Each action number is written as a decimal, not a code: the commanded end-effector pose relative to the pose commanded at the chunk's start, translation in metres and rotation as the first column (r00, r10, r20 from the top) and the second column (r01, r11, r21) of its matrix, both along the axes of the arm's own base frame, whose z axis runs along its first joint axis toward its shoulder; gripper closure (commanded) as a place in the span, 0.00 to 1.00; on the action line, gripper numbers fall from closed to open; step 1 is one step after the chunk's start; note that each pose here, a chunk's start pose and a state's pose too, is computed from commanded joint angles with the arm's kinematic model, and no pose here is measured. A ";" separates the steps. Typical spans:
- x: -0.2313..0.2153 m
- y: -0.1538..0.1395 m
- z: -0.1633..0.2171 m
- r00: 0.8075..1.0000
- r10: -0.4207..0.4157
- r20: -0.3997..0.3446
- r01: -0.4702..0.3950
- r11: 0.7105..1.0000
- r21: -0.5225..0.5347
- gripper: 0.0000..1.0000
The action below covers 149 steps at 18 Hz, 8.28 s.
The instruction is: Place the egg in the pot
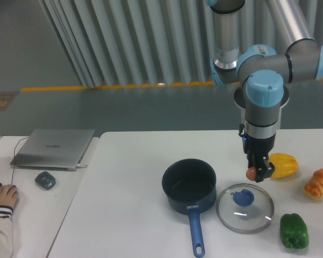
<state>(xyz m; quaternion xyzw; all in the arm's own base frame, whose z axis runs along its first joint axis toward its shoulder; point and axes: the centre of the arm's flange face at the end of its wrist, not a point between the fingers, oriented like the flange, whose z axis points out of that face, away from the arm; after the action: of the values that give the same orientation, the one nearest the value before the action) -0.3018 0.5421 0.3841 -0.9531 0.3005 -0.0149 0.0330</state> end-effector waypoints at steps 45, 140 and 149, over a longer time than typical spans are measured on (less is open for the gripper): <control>0.149 0.076 -0.006 0.995 0.069 0.075 -0.074 0.995 0.062 0.64; 0.176 0.098 -0.045 1.000 0.005 -0.020 -0.004 1.000 0.025 0.00; 0.163 0.087 -0.014 0.994 -0.016 -0.109 0.020 0.999 0.038 0.00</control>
<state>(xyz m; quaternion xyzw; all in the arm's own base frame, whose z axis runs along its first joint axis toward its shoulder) -0.1389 0.6290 0.3701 -0.9490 0.3106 0.0423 0.0351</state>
